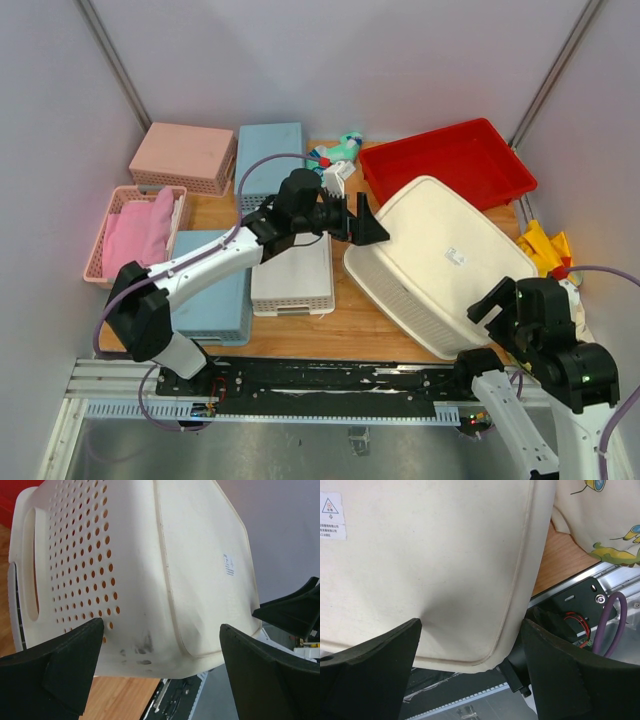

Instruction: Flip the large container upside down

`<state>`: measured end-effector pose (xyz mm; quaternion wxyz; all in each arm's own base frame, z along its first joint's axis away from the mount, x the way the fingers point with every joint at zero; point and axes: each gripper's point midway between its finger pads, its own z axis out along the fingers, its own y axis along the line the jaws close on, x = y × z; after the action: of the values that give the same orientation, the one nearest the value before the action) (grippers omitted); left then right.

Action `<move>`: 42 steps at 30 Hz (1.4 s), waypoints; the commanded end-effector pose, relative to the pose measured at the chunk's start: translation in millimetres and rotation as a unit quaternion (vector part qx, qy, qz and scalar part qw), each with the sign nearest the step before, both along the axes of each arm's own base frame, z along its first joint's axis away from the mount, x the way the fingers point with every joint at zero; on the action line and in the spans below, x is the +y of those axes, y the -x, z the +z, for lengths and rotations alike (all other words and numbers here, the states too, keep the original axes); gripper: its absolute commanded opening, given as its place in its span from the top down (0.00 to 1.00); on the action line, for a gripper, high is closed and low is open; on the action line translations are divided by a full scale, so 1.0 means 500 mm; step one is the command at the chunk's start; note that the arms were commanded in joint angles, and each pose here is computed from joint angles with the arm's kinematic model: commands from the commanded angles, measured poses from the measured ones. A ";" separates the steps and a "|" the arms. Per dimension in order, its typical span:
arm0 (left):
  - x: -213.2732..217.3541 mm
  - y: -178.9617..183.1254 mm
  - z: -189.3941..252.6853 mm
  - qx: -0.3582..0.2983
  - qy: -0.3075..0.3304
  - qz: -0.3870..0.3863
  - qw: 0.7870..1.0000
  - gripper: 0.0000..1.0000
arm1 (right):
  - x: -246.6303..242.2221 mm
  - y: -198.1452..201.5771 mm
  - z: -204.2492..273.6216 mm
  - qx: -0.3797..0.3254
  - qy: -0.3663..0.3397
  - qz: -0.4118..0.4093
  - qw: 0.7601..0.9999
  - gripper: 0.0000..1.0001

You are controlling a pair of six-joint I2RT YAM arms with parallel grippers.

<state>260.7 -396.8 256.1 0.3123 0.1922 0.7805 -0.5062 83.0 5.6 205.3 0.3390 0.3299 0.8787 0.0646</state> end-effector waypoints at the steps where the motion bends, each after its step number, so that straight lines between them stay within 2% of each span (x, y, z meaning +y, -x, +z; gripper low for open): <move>1: -0.035 0.205 -0.011 0.089 0.023 -0.121 0.988 0.01 | -0.003 -0.022 0.041 -0.061 -0.010 -0.017 0.998 0.18; 8: -0.034 0.283 -0.019 0.103 0.020 -0.128 0.986 0.01 | -0.039 -0.010 0.076 -0.092 0.037 -0.023 0.995 0.18; 16: -0.022 0.344 -0.006 0.107 0.025 -0.128 0.986 0.01 | -0.050 -0.027 0.133 -0.133 0.079 0.010 0.988 0.18; 22: 0.016 0.338 0.048 0.075 0.028 -0.096 0.992 0.01 | 0.003 -0.070 0.165 -0.171 0.077 0.110 0.976 0.18; 27: 0.043 0.278 0.096 0.026 0.006 -0.024 0.999 0.01 | 0.071 -0.140 0.212 -0.214 0.053 0.196 0.956 0.18; 35: 0.098 0.106 0.111 0.048 0.016 0.101 0.994 0.01 | 0.144 -0.282 0.307 -0.267 0.030 0.262 0.927 0.17; 38: 0.101 0.051 0.115 0.055 0.022 0.129 0.990 0.01 | 0.181 -0.353 0.319 -0.265 0.014 0.295 0.918 0.17; 42: 0.094 -0.045 0.087 0.077 0.014 0.160 0.984 0.01 | 0.232 -0.436 0.304 -0.227 -0.013 0.352 0.908 0.17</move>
<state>247.2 -345.8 300.5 0.3306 0.0487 0.8129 -0.4770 266.2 95.4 344.1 0.4860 0.0432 0.8446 0.2203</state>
